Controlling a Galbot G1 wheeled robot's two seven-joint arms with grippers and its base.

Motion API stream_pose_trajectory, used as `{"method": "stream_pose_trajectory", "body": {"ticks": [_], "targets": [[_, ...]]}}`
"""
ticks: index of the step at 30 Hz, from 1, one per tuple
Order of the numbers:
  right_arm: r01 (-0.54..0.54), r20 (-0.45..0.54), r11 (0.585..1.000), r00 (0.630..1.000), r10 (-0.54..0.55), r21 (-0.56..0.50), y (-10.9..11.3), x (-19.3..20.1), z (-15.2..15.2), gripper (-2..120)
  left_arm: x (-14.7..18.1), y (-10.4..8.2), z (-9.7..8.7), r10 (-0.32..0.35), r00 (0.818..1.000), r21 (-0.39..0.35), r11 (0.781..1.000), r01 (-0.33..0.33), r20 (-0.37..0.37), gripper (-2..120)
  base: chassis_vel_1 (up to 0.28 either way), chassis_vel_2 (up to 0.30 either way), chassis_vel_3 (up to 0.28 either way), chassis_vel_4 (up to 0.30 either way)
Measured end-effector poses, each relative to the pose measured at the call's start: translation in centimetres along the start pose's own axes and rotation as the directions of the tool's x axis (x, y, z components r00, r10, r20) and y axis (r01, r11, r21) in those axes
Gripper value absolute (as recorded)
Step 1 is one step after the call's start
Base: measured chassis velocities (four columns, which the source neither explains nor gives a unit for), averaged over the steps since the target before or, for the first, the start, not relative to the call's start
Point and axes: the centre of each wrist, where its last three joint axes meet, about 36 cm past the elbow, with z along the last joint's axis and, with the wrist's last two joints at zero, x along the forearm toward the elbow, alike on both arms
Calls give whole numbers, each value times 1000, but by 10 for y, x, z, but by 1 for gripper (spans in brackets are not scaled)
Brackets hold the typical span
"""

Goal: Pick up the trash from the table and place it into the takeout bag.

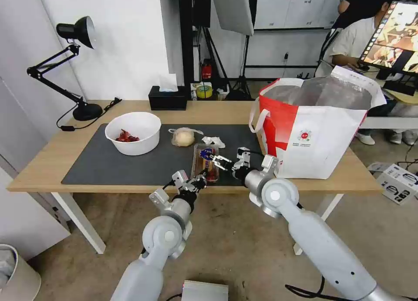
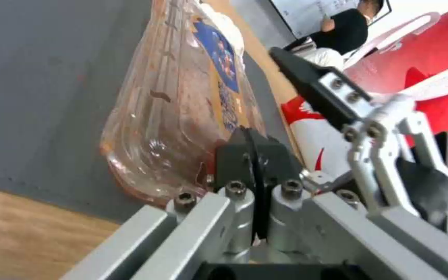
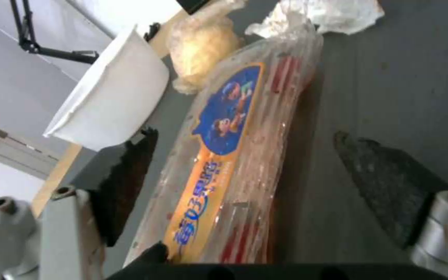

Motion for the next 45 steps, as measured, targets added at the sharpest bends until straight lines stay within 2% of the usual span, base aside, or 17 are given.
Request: {"method": "stream_pose_trajectory", "body": {"ticks": [9,11,15,23,25,26,29,30,31,32,33,36,37,39,41,43,45], "targets": [[-24,-12,1000,1000,24,1,0,-10,10,80,2,0,1,-1,1000,0,1000,1,0,0,0,0,0,0],[-30,-12,1000,999,30,-2,1,-12,11,73,2,0,1,-2,1000,-1,1000,2,0,0,0,0,0,0],[-33,-12,999,999,33,-3,1,-13,11,68,2,0,1,-2,1000,-1,1000,2,0,0,0,0,0,0],[-39,-13,999,999,39,-5,2,-16,15,34,3,0,1,-2,1000,-3,1000,2,1,0,0,0,0,0],[-39,-13,999,999,39,-5,2,-16,16,30,3,0,1,-2,1000,-3,1000,2,1,0,0,0,0,0],[-39,-13,999,999,38,-7,2,-16,16,22,3,1,1,-3,1000,-3,1000,3,1,0,0,0,0,0],[-39,-12,999,999,39,-7,3,-17,17,18,3,1,1,-3,1000,-3,1000,3,1,0,0,0,0,0],[-41,-10,999,999,40,-7,2,-17,17,9,3,1,1,-3,1000,-4,1000,3,1,0,0,0,0,0],[-41,-10,999,999,40,-7,2,-17,17,9,3,1,1,-3,1000,-4,1000,3,1,0,0,0,0,0],[-41,-10,999,999,41,-7,2,-17,18,4,3,1,1,-4,1000,-5,1000,4,2,1,0,0,0,0],[-42,-9,999,999,42,-7,2,-17,18,0,3,1,1,-5,1000,-7,1000,5,3,4,0,0,0,0],[-43,-8,999,999,43,-8,2,-17,19,0,5,0,0,-4,1000,-10,1000,4,7,6,0,0,0,0],[-44,-6,999,999,44,-10,2,-17,19,0,8,0,-1,2,1000,-16,1000,-2,13,12,0,0,0,0],[-44,-6,999,999,44,-10,2,-17,19,0,9,0,-2,8,1000,-20,1000,-8,16,15,0,0,0,0],[-45,-2,999,999,45,-11,2,-18,20,0,16,0,-4,20,999,-38,999,-19,24,27,0,0,0,0],[-46,-1,999,999,46,-11,2,-18,20,0,18,0,-5,22,999,-41,999,-21,27,28,0,0,0,0],[-47,2,999,999,47,-13,2,-18,20,0,29,1,-12,32,998,-70,997,-28,48,41,0,0,0,0]]}}
